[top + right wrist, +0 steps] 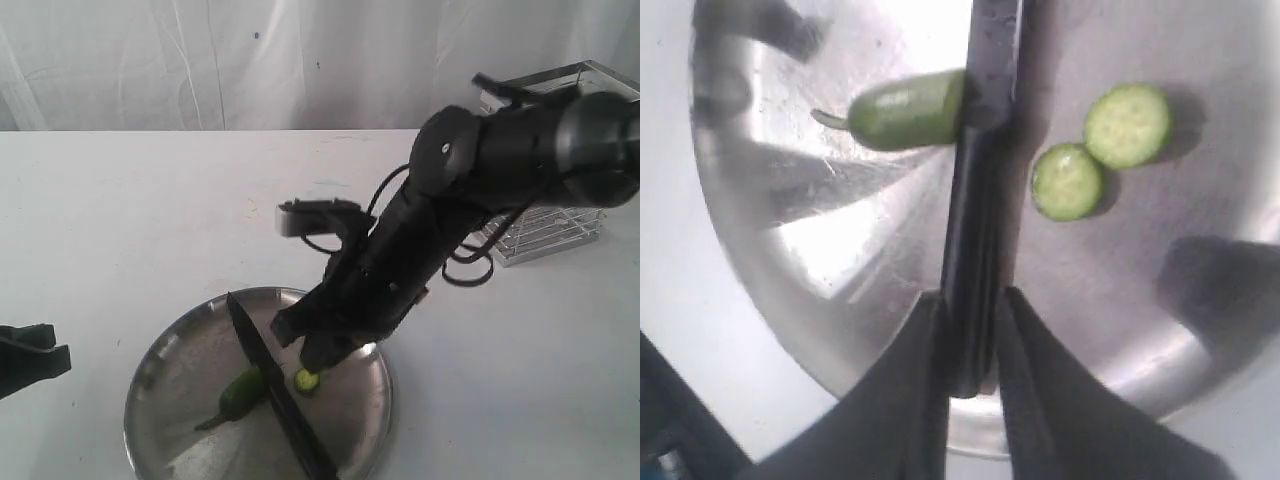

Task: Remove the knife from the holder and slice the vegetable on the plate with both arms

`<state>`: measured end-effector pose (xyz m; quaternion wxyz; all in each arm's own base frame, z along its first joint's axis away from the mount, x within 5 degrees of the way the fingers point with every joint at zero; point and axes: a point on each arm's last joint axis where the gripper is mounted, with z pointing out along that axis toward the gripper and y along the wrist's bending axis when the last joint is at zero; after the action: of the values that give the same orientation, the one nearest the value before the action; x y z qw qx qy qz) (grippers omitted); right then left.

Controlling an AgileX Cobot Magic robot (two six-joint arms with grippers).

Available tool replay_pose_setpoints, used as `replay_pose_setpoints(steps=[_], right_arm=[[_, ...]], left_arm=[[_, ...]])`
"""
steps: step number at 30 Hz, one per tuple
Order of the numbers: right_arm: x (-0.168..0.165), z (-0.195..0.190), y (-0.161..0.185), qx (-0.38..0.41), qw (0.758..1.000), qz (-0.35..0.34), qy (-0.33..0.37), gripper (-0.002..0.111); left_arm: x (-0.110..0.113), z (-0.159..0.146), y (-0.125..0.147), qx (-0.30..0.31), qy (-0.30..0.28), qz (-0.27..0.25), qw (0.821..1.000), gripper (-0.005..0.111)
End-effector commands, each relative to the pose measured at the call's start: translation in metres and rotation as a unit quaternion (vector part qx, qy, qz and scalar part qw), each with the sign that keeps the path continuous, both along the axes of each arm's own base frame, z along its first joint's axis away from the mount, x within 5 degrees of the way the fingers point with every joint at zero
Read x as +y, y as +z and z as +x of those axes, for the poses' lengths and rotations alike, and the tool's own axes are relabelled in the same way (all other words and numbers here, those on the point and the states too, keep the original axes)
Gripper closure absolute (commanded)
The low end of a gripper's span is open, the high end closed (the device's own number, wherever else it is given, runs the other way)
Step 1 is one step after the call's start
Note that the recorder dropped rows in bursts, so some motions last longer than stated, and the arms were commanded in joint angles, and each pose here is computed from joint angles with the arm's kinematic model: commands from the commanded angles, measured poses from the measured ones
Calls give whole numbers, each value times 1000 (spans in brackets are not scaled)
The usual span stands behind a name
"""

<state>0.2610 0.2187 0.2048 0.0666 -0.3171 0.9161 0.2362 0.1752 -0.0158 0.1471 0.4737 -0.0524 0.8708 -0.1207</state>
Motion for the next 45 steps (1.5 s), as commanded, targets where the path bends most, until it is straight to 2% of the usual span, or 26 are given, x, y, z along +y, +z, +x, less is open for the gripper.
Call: replay_pose_setpoints(steps=[1, 5, 9, 12, 15, 20, 23, 26, 29, 30, 32, 35, 38, 43, 45], right_arm=[[-25, 0, 47, -151, 988, -37, 16, 106], [-52, -7, 74, -274, 958, -63, -51, 108], [-72, -20, 81, -346, 933, -52, -81, 108], [-93, -24, 67, -380, 919, -52, -94, 108], [-117, -23, 44, -367, 917, -62, -144, 108], [-142, -33, 36, -377, 869, 68, -315, 108], [-152, -56, 32, -422, 834, 134, -329, 108], [-165, -80, 27, -449, 801, 170, -357, 108], [-179, -103, 19, -474, 776, 158, -385, 108], [-187, -116, 11, -480, 773, 137, -392, 108], [-192, -133, 3, -453, 778, 138, -413, 108], [-193, -147, -2, -430, 795, 133, -406, 108], [-193, -152, 1, -433, 794, 140, -403, 108], [-192, -159, -8, -403, 828, 104, -375, 108], [-196, -165, -1, -450, 813, 95, -357, 108]], left_arm=[[0, -6, -6, 26, -12, 18, 999, 107], [2, -9, -10, 55, -7, 23, 998, 107], [3, -12, -15, 88, -1, 29, 996, 107], [4, -13, -15, 92, -1, 31, 995, 107], [3, -12, -15, 87, -4, 32, 996, 107], [3, -12, -15, 87, -6, 35, 996, 107], [3, -12, -15, 87, -6, 35, 996, 107], [3, -12, -15, 87, -6, 35, 996, 107], [3, -12, -15, 87, -6, 35, 996, 107], [3, -12, -15, 87, -6, 35, 996, 107], [3, -12, -15, 87, -6, 35, 996, 107], [3, -12, -15, 87, -6, 35, 996, 107], [3, -12, -15, 87, -6, 35, 996, 107], [3, -12, -15, 87, -6, 35, 996, 107], [3, -12, -15, 87, -6, 35, 996, 107]])
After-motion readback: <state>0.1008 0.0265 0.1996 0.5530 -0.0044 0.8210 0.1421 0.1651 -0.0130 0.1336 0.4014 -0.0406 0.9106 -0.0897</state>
